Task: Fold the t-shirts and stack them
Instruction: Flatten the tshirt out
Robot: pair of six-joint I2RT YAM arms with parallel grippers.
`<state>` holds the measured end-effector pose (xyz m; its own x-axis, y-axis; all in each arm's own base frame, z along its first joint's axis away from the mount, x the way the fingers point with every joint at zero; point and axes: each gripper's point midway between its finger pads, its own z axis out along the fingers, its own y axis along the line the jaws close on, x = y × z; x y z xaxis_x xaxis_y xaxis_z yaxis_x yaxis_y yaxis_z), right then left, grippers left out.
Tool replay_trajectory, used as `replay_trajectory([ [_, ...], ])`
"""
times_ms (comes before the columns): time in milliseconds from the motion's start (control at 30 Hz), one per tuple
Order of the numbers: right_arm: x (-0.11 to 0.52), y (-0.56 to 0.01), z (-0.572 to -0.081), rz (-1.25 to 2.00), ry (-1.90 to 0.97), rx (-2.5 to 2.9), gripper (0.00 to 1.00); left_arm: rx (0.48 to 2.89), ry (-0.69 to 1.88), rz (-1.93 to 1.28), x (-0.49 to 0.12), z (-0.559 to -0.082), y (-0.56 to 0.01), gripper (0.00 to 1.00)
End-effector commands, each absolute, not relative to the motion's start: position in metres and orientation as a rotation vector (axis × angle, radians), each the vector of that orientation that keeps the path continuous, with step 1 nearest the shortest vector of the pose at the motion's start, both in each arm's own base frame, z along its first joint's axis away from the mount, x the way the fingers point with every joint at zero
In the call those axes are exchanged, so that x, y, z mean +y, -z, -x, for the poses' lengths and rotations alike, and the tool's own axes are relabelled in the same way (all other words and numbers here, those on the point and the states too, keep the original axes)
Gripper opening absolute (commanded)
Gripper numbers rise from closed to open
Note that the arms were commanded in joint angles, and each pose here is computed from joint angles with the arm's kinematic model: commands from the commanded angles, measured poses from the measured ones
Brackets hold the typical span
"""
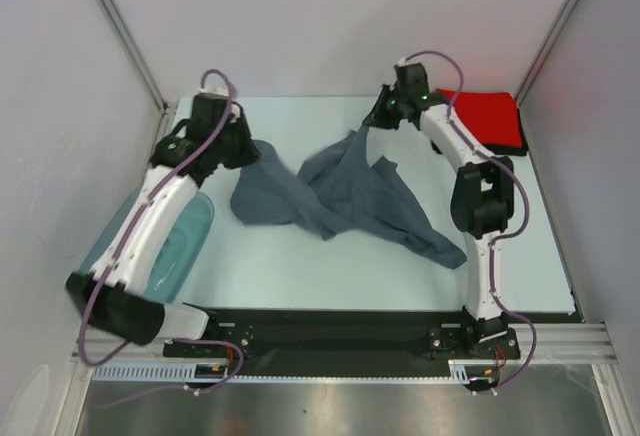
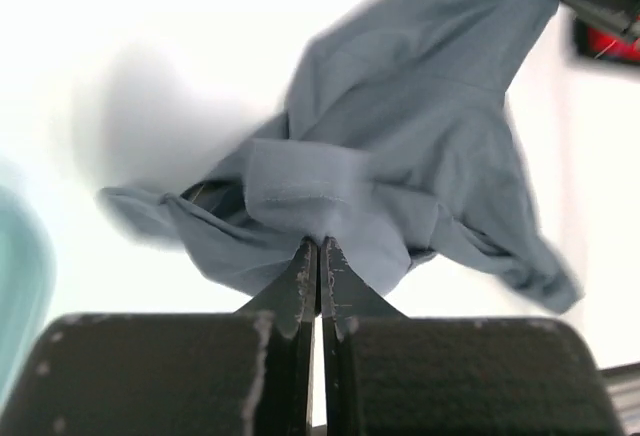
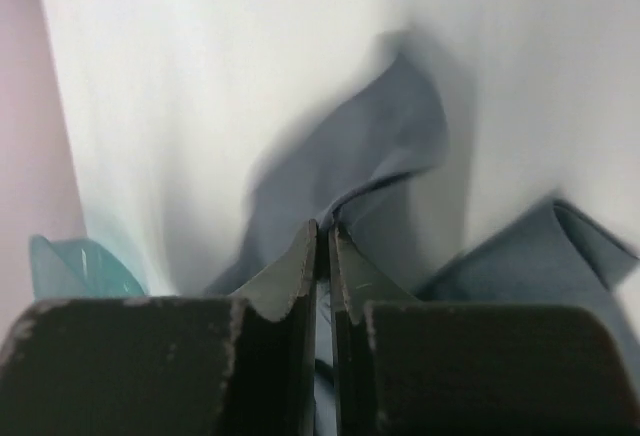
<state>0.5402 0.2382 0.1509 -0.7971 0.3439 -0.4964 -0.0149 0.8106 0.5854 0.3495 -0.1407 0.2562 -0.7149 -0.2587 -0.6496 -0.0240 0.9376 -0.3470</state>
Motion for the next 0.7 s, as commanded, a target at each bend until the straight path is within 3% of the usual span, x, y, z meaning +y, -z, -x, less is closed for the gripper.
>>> replay_trajectory([
  [0,0.199,-0.288,-0.569,-0.270,-0.743,2.018,0.00,2.107,0.367,0.265,-0.102,-0.310,-0.338,0.00],
  [233,0.183,-0.469,-0.521,-0.157,-0.774,1.647,0.00,1.713,0.366,0.322,-0.052,-0.240,-0.481,0.00],
  [400,0.154,-0.581,-0.450,-0.103,-0.776,1.378,0.00,1.453,0.451,0.289,-0.039,-0.193,-0.569,0.00],
  [667,0.099,-0.695,-0.324,-0.074,-0.669,0.984,0.00,1.232,0.602,0.275,-0.033,-0.136,-0.629,0.00],
])
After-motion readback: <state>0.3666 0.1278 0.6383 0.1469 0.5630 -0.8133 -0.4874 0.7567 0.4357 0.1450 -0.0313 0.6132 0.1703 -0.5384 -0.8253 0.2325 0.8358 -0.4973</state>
